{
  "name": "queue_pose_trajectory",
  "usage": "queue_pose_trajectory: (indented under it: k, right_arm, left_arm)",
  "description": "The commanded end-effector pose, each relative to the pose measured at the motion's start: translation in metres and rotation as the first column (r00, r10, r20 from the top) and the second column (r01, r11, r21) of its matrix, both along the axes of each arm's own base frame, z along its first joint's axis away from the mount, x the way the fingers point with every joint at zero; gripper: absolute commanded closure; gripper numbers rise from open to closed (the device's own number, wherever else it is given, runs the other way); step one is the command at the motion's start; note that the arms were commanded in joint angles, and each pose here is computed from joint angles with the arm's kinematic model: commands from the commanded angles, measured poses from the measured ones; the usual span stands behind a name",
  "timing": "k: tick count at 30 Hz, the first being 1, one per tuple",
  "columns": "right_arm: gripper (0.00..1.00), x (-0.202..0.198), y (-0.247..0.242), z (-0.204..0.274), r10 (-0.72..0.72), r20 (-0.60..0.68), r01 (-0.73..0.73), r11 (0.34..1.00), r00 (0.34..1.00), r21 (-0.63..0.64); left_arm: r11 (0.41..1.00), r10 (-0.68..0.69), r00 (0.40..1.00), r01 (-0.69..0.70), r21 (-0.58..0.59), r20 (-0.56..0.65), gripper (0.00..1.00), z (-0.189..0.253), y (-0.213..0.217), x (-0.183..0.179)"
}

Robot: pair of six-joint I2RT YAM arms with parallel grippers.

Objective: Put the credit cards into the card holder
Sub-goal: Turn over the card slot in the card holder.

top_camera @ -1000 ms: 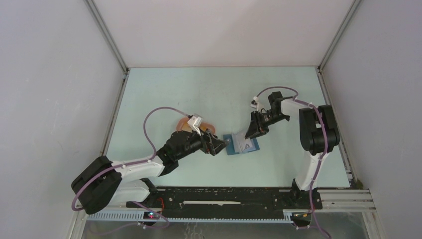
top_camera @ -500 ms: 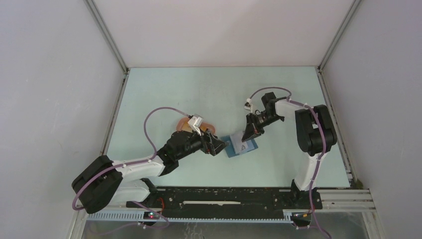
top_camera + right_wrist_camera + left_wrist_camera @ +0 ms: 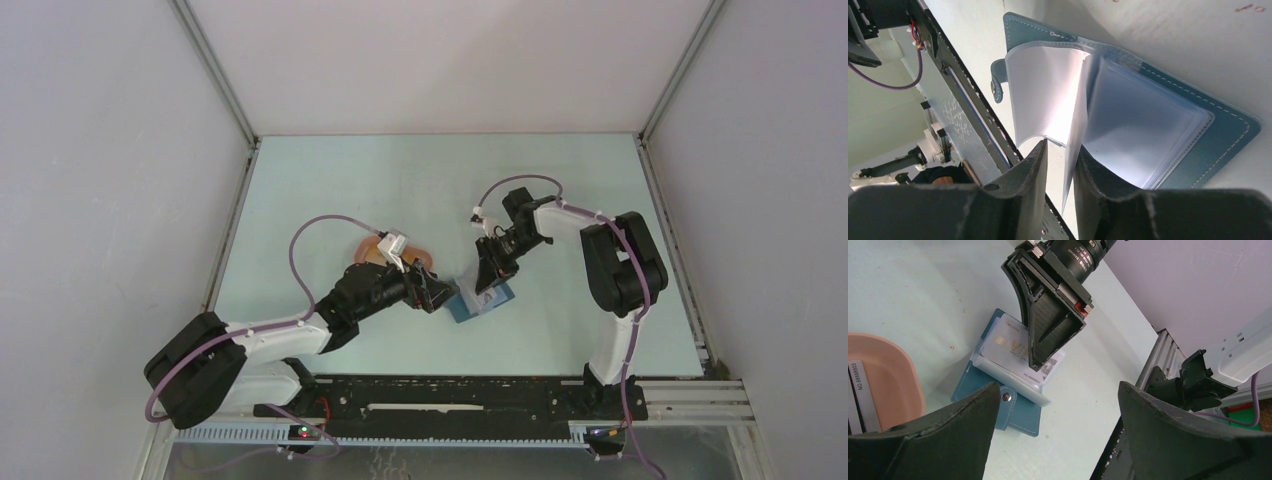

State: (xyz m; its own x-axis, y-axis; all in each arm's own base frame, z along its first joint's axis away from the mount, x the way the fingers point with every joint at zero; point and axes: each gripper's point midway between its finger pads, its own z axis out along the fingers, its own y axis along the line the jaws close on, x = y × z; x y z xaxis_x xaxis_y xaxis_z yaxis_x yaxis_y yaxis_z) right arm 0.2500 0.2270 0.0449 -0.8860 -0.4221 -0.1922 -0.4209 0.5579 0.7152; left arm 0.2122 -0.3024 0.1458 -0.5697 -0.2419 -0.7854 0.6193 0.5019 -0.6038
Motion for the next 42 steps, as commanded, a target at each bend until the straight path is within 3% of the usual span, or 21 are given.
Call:
queue_pose_trajectory:
  k: [1, 10, 15, 19, 31, 42]
  right_arm:
    - [0.65, 0.005, 0.007, 0.024, 0.026, 0.048, -0.03, 0.997, 0.998, 0.07]
    - [0.62, -0.002, 0.015, 0.033, 0.039, 0.004, -0.039, 0.989, 0.999, 0.14]
    - [0.74, -0.002, 0.014, 0.031, 0.037, 0.004, -0.037, 0.991, 0.999, 0.127]
    - [0.76, -0.005, 0.016, 0.031, 0.051, 0.006, -0.051, 0.99, 0.999, 0.13]
    - [0.55, -0.025, 0.032, 0.029, 0.152, 0.016, -0.153, 0.981, 0.988, 0.12]
    - [0.54, -0.037, 0.041, 0.018, 0.203, -0.007, -0.201, 0.975, 0.979, 0.091]
  left_arm:
    - [1.0, 0.006, 1.0, -0.006, -0.025, 0.02, 0.08, 0.005, 0.003, -0.001]
    - [1.0, 0.012, 1.0, -0.011, -0.023, 0.018, 0.09, 0.003, 0.004, -0.001]
    - [1.0, 0.01, 1.0, -0.01, -0.023, 0.016, 0.09, 0.003, 0.003, 0.0]
    - [1.0, 0.009, 1.0, -0.009, -0.023, 0.015, 0.09, 0.003, 0.003, 0.0]
    - [1.0, 0.015, 1.0, -0.015, -0.026, 0.018, 0.09, 0.003, 0.006, -0.002]
    - [0.999, 0.036, 0.999, -0.035, -0.011, 0.023, 0.09, 0.002, 0.012, -0.002]
